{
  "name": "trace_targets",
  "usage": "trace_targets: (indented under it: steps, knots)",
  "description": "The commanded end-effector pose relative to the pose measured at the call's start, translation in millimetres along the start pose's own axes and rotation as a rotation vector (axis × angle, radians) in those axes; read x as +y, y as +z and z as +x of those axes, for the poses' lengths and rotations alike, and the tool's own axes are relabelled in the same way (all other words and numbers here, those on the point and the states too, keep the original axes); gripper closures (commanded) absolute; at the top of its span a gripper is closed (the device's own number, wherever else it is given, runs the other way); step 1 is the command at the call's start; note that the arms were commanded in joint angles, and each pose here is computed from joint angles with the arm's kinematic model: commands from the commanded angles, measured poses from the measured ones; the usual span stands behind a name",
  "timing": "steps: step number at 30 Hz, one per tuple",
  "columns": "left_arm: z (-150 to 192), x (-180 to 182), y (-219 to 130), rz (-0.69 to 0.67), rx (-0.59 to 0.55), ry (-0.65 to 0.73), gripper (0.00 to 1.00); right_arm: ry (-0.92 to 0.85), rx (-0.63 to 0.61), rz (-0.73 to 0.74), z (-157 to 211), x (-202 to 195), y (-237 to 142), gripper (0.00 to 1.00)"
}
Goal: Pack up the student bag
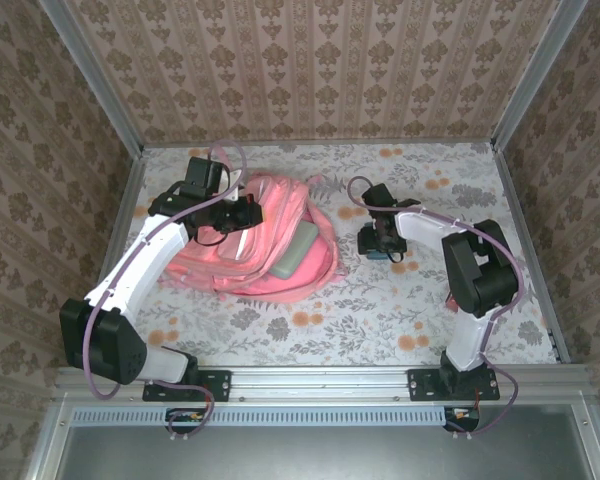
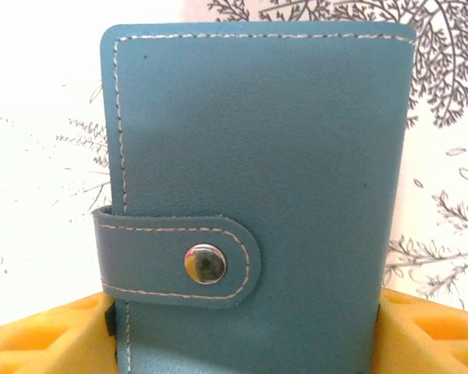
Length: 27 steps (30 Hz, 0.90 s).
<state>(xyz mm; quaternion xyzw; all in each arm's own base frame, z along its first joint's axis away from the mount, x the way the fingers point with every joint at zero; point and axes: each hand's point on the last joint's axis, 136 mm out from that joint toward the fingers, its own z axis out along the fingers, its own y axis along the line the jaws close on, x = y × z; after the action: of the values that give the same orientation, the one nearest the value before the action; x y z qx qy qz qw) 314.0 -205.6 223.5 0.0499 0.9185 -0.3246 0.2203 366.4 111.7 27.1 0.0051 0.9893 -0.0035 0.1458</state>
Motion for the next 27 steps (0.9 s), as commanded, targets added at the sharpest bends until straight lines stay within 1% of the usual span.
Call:
trace_targets:
  steps: [1,4,7,10,12,15,19,22,27]
  knots:
    - [-10.2,-18.6,-13.3,0.046,-0.035,0.027,1.00,0.006,0.016,-0.021,13.5,2.4,-14.6,0.30]
    - [-14.6,-21.9,-16.1,0.053,-0.052,0.028,1.00,0.002,-0.026,-0.057,9.2,13.9,-36.1,0.31]
    - [-19.9,-26.1,-19.1,0.064,-0.073,0.026,1.00,-0.020,-0.076,-0.112,4.0,34.4,-61.6,0.32]
    - [-25.7,-26.7,-21.9,0.064,-0.102,0.013,1.00,-0.037,-0.107,-0.202,3.0,62.6,-83.1,0.33]
    - [-29.3,-27.0,-23.4,0.068,-0.126,-0.001,1.00,-0.017,-0.109,-0.272,3.7,83.0,-93.8,0.34]
    - [-32.6,-28.0,-24.1,0.076,-0.144,-0.010,1.00,0.020,-0.092,-0.380,7.1,114.9,-104.9,0.34]
    - [-36.4,-28.1,-28.3,0.076,-0.163,-0.015,1.00,-0.001,-0.112,-0.455,8.7,155.5,-116.3,0.34]
    - [-44.1,-27.8,-38.5,0.075,-0.215,-0.026,1.00,-0.023,-0.126,-0.511,9.1,184.6,-119.5,0.34]
    - [-55.2,-33.5,-57.3,0.105,-0.294,-0.041,1.00,0.027,-0.127,-0.660,-1.4,230.5,-121.9,0.34]
